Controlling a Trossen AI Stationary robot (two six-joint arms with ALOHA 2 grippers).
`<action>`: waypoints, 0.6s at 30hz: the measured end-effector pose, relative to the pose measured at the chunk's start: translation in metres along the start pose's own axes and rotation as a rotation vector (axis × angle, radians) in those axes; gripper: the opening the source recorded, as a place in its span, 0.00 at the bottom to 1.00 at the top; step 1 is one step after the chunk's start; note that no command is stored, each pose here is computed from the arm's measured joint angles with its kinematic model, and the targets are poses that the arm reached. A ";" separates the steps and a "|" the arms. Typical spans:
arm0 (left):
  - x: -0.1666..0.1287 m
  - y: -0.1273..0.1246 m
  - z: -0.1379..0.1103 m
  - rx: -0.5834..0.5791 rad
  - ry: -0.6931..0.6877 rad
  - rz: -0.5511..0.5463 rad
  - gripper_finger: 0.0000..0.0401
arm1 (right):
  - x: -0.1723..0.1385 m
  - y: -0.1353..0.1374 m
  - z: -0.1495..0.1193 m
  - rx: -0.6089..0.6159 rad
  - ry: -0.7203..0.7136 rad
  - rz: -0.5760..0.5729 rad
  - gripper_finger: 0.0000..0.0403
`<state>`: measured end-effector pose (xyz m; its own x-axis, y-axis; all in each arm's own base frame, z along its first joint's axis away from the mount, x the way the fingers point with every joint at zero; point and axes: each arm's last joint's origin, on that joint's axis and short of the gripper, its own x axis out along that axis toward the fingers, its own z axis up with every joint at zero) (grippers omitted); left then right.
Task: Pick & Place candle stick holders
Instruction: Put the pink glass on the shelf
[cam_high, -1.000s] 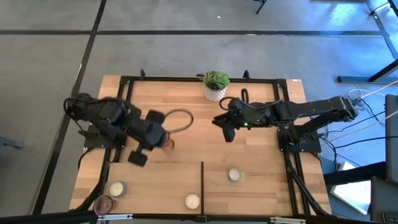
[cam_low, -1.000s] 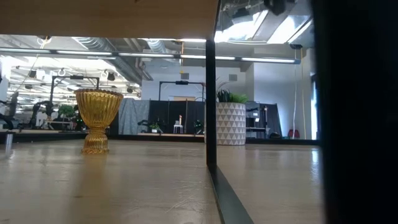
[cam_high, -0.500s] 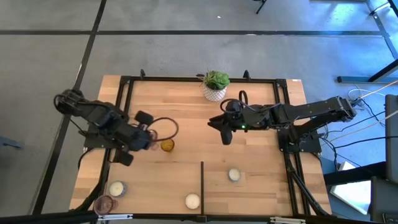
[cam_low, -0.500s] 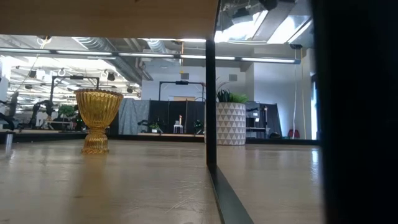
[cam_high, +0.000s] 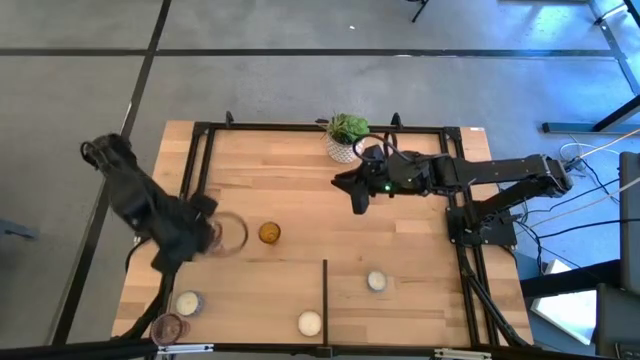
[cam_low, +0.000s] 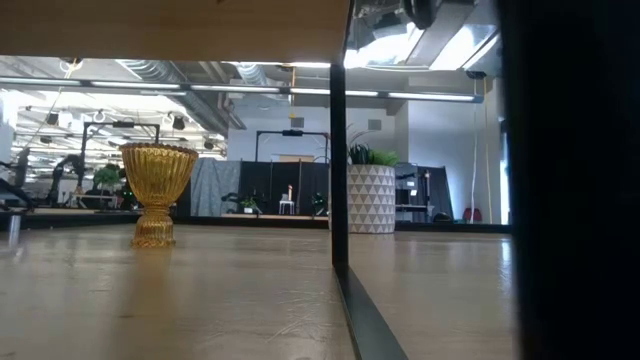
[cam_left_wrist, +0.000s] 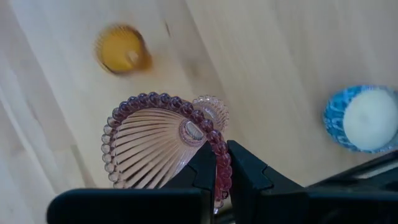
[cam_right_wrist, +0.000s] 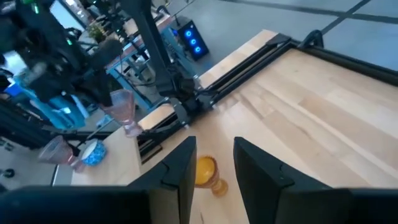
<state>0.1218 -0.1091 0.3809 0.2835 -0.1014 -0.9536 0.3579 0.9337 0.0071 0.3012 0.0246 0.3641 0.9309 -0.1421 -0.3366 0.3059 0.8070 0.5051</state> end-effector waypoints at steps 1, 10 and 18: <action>0.007 -0.008 -0.001 -0.013 0.024 0.007 0.04 | 0.000 0.000 0.000 -0.005 0.002 0.002 0.27; 0.026 -0.058 0.000 -0.218 0.081 0.064 0.04 | -0.001 0.002 -0.003 -0.047 0.033 0.022 0.27; 0.014 -0.061 0.009 -0.373 -0.004 0.072 0.04 | 0.000 0.001 -0.003 -0.091 0.036 0.027 0.27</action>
<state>0.1125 -0.1704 0.3696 0.3002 -0.0316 -0.9534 -0.0117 0.9993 -0.0368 0.3007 0.0269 0.3627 0.9304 -0.1001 -0.3528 0.2596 0.8592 0.4410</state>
